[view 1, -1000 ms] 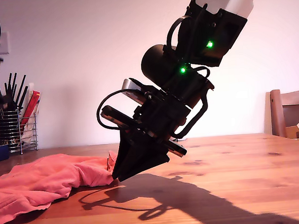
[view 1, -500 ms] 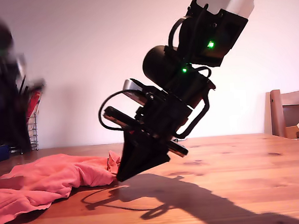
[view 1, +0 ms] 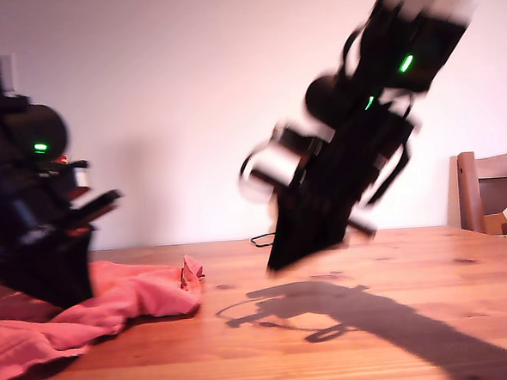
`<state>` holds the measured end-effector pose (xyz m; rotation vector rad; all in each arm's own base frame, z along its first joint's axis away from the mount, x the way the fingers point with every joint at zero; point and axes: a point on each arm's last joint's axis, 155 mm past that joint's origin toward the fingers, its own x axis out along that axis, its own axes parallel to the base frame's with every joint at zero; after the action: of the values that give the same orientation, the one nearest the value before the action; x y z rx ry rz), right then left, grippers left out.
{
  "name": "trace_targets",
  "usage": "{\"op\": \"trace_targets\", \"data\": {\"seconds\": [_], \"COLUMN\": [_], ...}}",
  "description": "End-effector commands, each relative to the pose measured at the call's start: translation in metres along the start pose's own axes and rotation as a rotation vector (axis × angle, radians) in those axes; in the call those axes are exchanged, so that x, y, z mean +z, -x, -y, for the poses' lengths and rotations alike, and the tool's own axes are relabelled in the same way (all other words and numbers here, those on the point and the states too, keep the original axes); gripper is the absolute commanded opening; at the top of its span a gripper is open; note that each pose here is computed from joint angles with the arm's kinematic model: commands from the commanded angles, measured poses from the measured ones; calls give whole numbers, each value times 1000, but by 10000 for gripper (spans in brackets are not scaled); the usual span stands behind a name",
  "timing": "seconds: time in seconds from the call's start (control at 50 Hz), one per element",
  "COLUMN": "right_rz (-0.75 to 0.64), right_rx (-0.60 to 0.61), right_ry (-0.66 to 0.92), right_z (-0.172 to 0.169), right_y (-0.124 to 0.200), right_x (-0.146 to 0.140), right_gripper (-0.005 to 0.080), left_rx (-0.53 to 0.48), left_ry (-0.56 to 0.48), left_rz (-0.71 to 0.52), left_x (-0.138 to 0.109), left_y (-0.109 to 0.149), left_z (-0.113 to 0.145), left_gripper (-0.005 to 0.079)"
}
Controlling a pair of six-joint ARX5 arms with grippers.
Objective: Fold the underwear in front of you. After folding it, place it to the right side.
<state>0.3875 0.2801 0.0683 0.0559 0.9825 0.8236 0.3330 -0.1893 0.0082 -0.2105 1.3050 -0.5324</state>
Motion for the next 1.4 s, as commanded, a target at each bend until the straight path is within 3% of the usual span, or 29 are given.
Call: {"op": "trace_targets", "data": {"seconds": [0.0, 0.36, 0.62, 0.8, 1.1, 1.38], "right_rz": [27, 58, 112, 87, 19, 65], "right_rx": [3, -29, -51, -52, -45, -127], "right_ry": [22, 79, 77, 65, 67, 80], "right_z": [-5, -6, -3, -4, -10, 2], "right_y": [12, 51, 78, 82, 78, 87], "right_x": [12, 22, 35, 28, 11, 16], "right_gripper": [-12, -12, -12, -12, -12, -12], "left_rx": [-29, -112, -207, -250, -309, -106], "left_ry": [2, -24, -51, -59, -82, -195], "left_rz": [-15, -39, 89, 159, 237, 356], "left_x": [-6, -22, 9, 27, 51, 64], "left_y": [-13, -71, -70, -65, -27, 35], "left_z": [18, 75, 107, 118, 130, 111], "left_gripper": [-23, -23, -23, -23, -21, -16]}}
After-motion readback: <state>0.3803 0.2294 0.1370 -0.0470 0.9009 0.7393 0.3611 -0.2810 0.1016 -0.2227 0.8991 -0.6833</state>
